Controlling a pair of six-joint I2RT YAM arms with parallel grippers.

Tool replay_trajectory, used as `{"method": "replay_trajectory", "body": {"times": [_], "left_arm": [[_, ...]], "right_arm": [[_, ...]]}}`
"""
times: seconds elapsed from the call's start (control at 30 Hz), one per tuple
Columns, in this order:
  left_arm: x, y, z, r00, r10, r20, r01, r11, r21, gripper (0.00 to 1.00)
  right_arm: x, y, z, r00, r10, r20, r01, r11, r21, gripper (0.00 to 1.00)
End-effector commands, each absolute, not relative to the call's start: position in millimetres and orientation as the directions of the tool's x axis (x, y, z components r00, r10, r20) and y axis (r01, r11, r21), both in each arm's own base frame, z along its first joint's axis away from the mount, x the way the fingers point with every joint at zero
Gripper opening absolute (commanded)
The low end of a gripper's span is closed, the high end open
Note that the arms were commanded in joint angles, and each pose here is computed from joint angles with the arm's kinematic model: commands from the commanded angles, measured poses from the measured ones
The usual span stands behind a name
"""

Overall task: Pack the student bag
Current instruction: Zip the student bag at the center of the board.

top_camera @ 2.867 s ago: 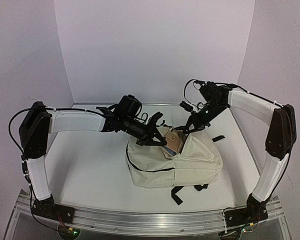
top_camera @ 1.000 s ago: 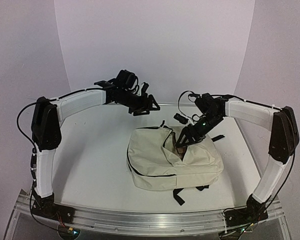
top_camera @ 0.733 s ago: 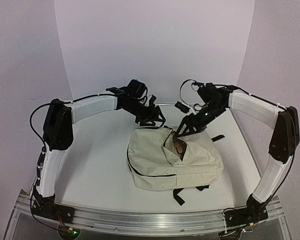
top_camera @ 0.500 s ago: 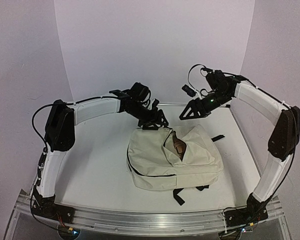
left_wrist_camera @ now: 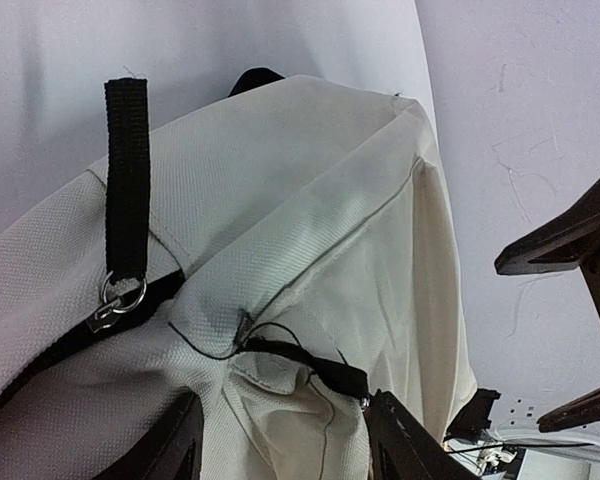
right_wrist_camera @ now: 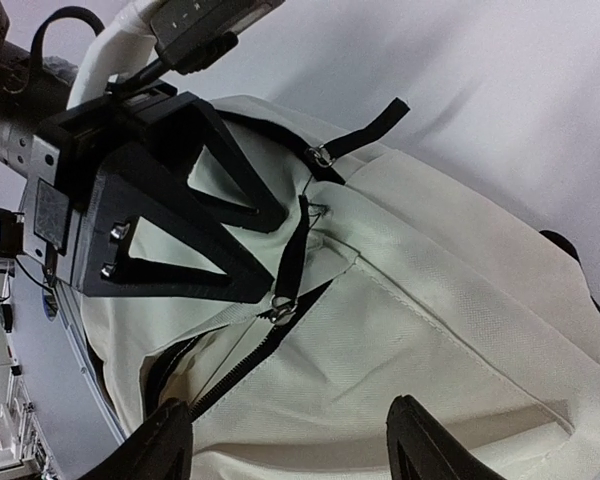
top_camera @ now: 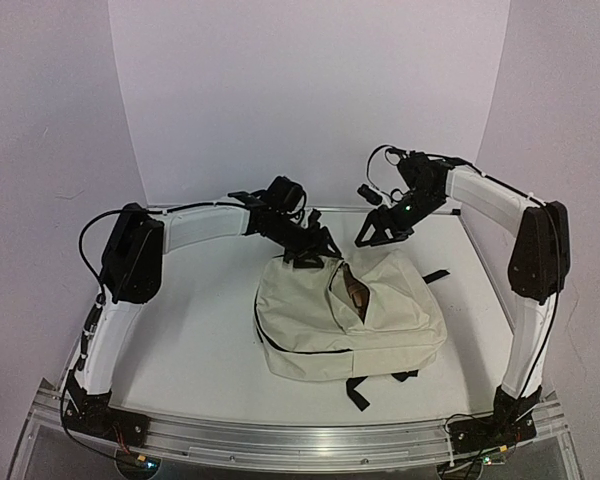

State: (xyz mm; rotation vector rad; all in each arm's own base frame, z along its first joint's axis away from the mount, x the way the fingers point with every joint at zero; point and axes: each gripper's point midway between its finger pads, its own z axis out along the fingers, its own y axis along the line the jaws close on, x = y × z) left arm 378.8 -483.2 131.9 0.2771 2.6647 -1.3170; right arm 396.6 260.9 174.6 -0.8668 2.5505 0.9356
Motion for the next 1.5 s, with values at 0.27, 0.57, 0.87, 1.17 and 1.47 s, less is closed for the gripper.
{"method": "replay_trajectory", "body": {"times": [0.27,0.57,0.87,1.17,1.47], "left_arm": [[393.5,-514.0,162.2,-0.960,0.057,-0.275,0.267,0.490,-0.830,0.47],[400.6,-506.8,190.0,-0.933,0.019,-0.359,0.319,0.506,-0.802,0.41],[399.5,-511.6,163.1,-0.957,0.041,-0.288,0.267,0.517,-0.813,0.41],[403.5,-519.2,148.7,-0.961,0.062,-0.269,0.262,0.519,-0.813,0.39],[408.1,-513.3,140.6,-0.965,0.061,-0.255,0.241,0.591,-0.770,0.36]], "right_arm": [[416.5,256.0,167.1,-0.764,-0.446,-0.466,-0.636,0.641,0.430,0.64],[411.6,261.9,172.2,-0.772,-0.430,-0.468,-0.631,0.615,0.474,0.58],[417.3,262.0,168.6,-0.774,-0.428,-0.466,-0.626,0.626,0.465,0.57],[420.5,259.1,160.7,-0.782,-0.427,-0.453,-0.615,0.644,0.455,0.56],[421.9,257.7,161.3,-0.786,-0.420,-0.453,-0.610,0.649,0.455,0.56]]}}
